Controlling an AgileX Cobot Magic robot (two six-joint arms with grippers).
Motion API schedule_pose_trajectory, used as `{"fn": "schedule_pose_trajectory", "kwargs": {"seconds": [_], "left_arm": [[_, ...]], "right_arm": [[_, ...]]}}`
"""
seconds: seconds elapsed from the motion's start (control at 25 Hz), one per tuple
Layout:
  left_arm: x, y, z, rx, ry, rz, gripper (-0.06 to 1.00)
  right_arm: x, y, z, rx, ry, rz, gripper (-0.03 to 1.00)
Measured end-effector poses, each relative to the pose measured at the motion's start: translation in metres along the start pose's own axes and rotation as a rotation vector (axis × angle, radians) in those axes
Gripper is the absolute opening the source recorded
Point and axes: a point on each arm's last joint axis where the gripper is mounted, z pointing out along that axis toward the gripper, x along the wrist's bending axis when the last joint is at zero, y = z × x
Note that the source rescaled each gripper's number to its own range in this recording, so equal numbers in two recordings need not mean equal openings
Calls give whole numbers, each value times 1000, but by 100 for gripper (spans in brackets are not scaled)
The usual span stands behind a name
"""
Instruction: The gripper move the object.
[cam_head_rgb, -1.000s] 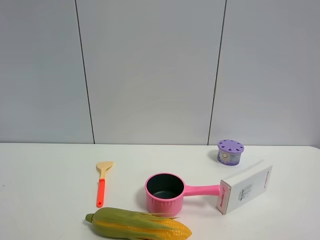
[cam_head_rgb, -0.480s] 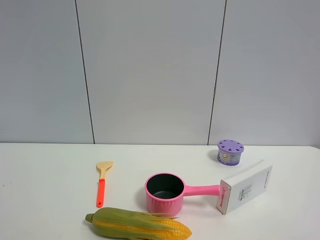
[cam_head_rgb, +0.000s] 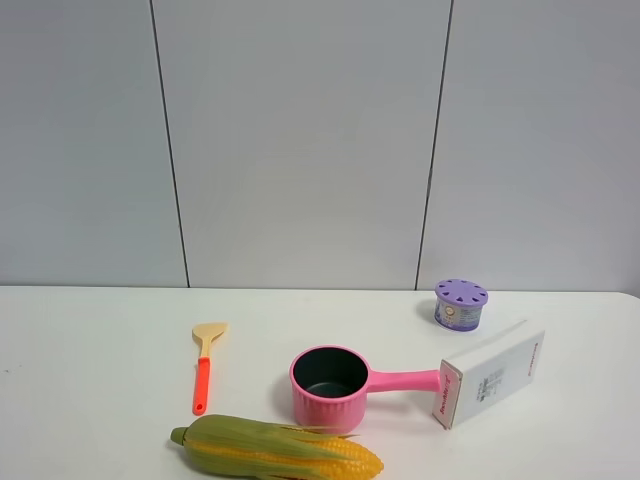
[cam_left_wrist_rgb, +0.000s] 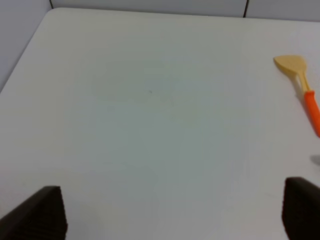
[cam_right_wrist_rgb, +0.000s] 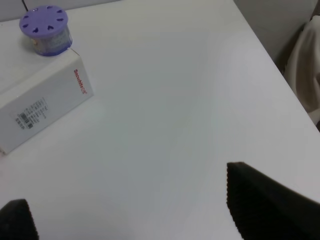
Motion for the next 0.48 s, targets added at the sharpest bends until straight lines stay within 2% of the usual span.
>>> {"fn": "schedule_pose_trajectory", "kwargs": {"seconds": [0.48], "left_arm": [[0,0,0,0,0,0,100]], "right_arm": [[0,0,0,0,0,0,71]]}}
